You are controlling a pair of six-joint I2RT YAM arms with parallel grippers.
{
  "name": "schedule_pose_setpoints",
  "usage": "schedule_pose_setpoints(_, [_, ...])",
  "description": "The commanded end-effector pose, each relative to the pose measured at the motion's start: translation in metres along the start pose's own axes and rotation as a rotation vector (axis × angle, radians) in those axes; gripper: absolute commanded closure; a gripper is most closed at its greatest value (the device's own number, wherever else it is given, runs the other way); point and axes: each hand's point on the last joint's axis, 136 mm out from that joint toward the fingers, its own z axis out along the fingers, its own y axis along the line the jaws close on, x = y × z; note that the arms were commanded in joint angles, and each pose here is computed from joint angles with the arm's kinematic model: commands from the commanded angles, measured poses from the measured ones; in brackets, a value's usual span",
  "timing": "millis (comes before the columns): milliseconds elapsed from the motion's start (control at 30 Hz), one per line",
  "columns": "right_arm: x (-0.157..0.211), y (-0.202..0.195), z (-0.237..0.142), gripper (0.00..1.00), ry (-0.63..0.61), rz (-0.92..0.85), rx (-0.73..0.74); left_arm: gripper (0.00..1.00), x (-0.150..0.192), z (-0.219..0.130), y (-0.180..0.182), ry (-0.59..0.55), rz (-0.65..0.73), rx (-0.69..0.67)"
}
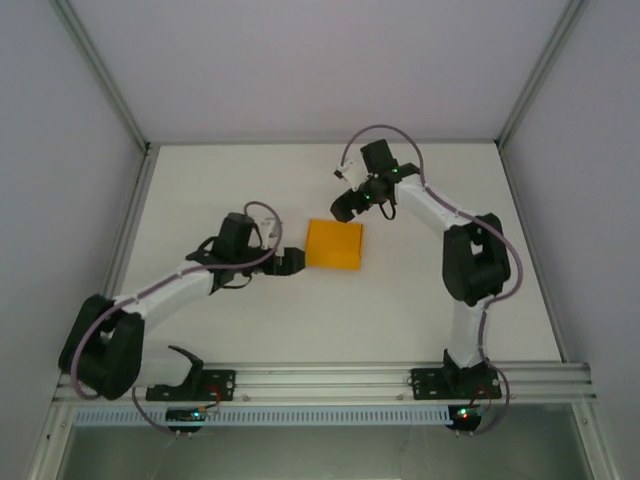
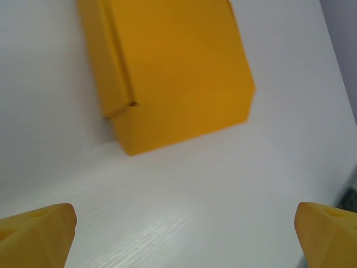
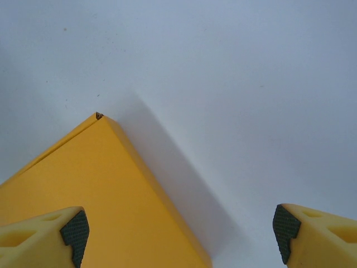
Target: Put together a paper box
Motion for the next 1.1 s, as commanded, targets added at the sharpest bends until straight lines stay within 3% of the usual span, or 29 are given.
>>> schedule_pose_setpoints(0, [0.009,0.025,0.017,0.12,0.082,0.062,-0.124,0.01,-0.009,0.019,-0.036,0.038,0.047,0.132])
schedule_pose_setpoints(200, [0.022,0.013,0.042,0.12,0.152,0.123,-0.135,0.01,-0.009,0.061,-0.038,0.111,-0.006,0.172])
schedule_pose_setpoints(400, [0.041,0.016,0.053,0.16,0.213,0.165,-0.158,0.0,-0.014,0.079,-0.018,0.129,-0.021,0.075])
schedule_pose_setpoints(800, [0.088,0.06,0.058,0.52,0.311,0.42,-0.241,0.03,-0.025,0.1,0.017,0.112,-0.093,-0.084])
schedule_pose_setpoints(1067, [0.108,0.081,0.055,0.56,0.33,0.511,-0.193,0.14,-0.027,0.109,0.03,0.121,-0.122,-0.142])
